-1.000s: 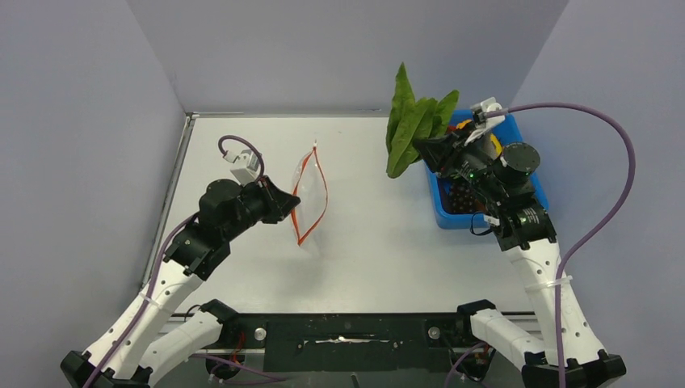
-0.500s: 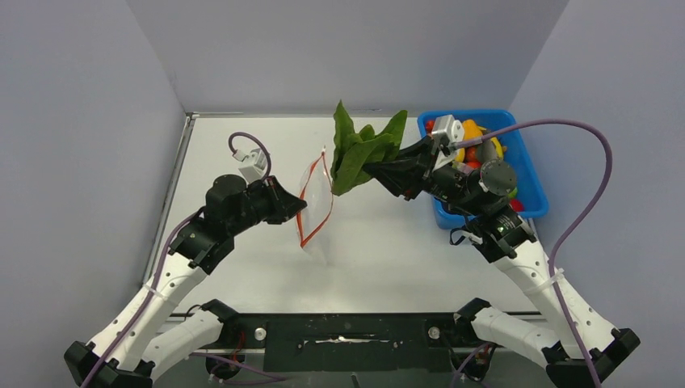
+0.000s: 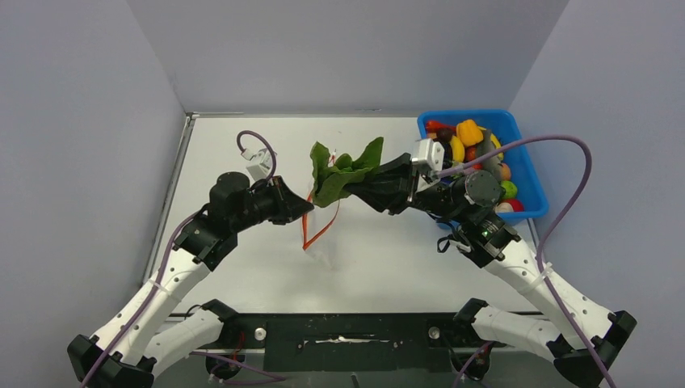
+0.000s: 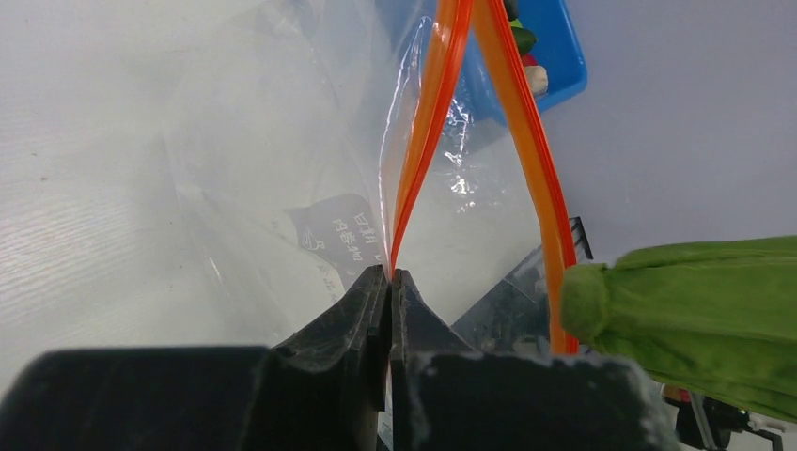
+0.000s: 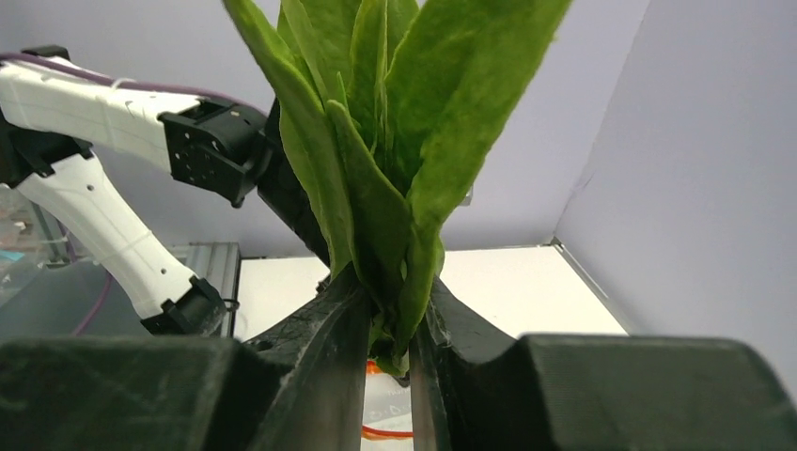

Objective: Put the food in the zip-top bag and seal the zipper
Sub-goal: Place the fake vegetable in the zipper food storage bag.

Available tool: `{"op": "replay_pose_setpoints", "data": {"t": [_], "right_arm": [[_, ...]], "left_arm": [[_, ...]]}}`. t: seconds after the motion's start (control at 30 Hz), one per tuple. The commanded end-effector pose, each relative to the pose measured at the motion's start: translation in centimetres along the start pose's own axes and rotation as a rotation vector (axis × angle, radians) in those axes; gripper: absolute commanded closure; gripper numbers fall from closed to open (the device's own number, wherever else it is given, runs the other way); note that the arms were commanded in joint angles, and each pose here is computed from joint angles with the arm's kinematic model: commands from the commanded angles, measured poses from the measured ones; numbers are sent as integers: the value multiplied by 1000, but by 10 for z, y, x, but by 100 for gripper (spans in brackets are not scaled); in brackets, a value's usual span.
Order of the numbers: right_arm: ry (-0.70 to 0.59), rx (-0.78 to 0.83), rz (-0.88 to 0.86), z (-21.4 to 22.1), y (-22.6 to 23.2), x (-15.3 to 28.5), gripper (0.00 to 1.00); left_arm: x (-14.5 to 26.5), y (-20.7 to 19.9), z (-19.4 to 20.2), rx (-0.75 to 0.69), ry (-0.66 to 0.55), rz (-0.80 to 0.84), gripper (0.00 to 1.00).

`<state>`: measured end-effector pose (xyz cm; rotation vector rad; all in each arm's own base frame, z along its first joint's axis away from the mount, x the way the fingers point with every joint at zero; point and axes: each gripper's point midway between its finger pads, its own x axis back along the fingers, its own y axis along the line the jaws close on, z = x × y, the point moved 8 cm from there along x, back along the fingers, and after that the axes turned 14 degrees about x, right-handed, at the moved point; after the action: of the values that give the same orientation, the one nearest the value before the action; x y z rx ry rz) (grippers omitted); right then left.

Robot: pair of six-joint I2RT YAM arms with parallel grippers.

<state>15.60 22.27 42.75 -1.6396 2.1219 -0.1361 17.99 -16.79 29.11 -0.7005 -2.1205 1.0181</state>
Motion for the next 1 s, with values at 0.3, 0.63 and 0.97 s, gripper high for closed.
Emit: {"op": "replay_pose_setpoints", "data": {"t": [0.3, 0.63, 0.97], "right_arm": [[-9, 119, -18, 17, 6, 2, 81], [142, 180, -2, 42, 7, 14, 83], [198, 225, -66, 61, 14, 19, 81]], "left_arm": [[13, -39, -7, -13, -3, 238, 100], [17, -41, -5, -24, 1, 257, 100], [19, -44, -4, -26, 12, 289, 100]]}}
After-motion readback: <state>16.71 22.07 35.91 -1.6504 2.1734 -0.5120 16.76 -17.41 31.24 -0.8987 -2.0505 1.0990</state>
